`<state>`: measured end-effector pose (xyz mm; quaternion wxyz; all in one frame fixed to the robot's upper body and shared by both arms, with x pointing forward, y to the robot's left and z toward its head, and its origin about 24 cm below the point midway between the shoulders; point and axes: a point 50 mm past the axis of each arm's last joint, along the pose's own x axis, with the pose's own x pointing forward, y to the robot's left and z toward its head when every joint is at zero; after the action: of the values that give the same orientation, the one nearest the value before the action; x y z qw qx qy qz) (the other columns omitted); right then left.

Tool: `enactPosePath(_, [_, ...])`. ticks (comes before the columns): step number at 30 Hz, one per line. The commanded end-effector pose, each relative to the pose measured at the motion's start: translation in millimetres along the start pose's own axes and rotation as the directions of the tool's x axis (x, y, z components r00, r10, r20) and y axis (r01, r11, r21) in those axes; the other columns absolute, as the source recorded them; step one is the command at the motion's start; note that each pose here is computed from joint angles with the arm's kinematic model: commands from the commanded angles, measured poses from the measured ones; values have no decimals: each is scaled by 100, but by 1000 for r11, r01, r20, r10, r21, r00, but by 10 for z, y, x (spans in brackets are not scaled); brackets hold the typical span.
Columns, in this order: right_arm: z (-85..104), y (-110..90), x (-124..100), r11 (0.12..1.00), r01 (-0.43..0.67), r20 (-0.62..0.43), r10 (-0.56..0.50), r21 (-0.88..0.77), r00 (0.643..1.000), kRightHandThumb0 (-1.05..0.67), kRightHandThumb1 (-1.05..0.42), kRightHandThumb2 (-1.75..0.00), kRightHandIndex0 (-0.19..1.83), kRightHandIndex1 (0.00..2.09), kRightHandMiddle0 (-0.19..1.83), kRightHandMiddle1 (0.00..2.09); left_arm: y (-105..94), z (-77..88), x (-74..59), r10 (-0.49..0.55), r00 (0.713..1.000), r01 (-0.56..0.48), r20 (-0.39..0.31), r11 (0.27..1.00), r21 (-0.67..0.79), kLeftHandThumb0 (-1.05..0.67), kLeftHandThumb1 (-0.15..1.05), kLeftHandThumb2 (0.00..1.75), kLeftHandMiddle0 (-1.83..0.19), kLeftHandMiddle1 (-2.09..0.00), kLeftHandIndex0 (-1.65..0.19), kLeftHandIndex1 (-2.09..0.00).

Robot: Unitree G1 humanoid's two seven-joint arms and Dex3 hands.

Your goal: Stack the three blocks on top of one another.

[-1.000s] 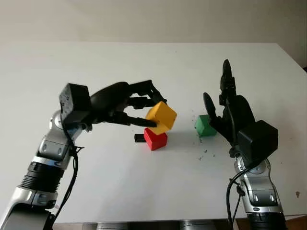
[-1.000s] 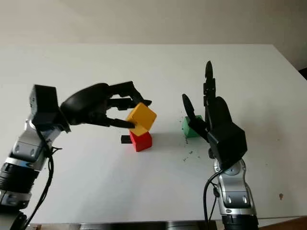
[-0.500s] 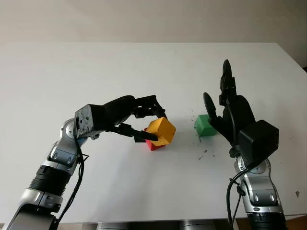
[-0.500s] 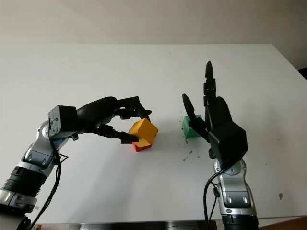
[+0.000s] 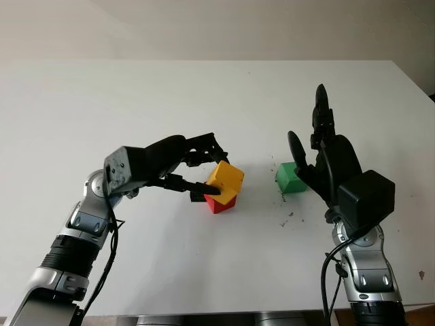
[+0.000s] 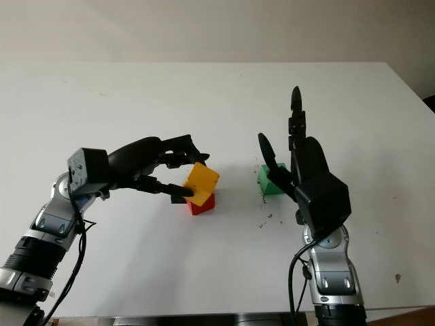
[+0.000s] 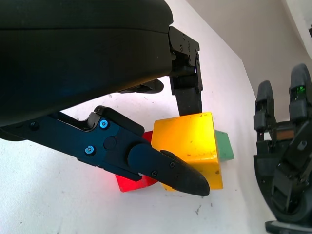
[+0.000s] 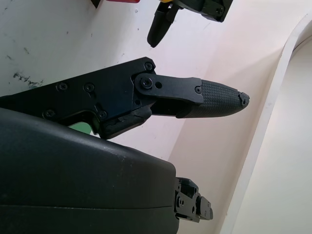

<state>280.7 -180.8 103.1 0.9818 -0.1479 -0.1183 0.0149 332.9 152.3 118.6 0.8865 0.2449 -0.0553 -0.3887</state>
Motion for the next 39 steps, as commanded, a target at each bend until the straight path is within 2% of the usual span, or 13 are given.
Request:
enactPosePath(1, [36, -29, 10, 1000, 3, 17, -3, -9, 1000, -78, -105, -52, -19, 0, -19, 5, 95, 120, 32, 17, 999, -17, 34, 1000, -3, -49, 105, 11, -32, 0, -23, -166])
enactPosePath(18, [34, -28, 15, 1000, -1, 16, 1, -3, 1000, -78, -105, -52, -19, 0, -19, 4, 124, 114, 19, 11, 1000, -11, -9, 1000, 21, -51, 104, 7, -34, 0, -32, -156])
enactPosePath(23, [35, -33, 16, 1000, 1, 22, 0, -6, 1000, -79, -105, -52, -19, 0, -19, 5, 96, 97, 22, 8, 1000, -8, -1, 1000, 11, -47, 102, 6, -36, 0, -32, -154])
enactPosePath(27, [36, -35, 12, 1000, 4, 19, -4, -3, 1000, -78, -105, -52, -19, 0, -19, 5, 84, 84, 21, 15, 1000, -15, 6, 999, 51, -47, 101, 5, -38, 0, -32, -152])
enactPosePath(35, [36, -40, 12, 1000, 0, 20, 0, -12, 1000, -78, -105, -52, -19, 0, -19, 5, 59, 87, 14, 44, 998, -35, -41, 981, 191, -53, 103, 6, -37, 0, -33, -143])
enactPosePath(39, [38, -41, 14, 1000, 0, 20, 0, -16, 1000, -79, -105, -52, -19, 0, -18, 5, 45, 86, 11, 50, 998, -39, -43, 973, 228, -49, 104, 6, -36, 0, -32, -135])
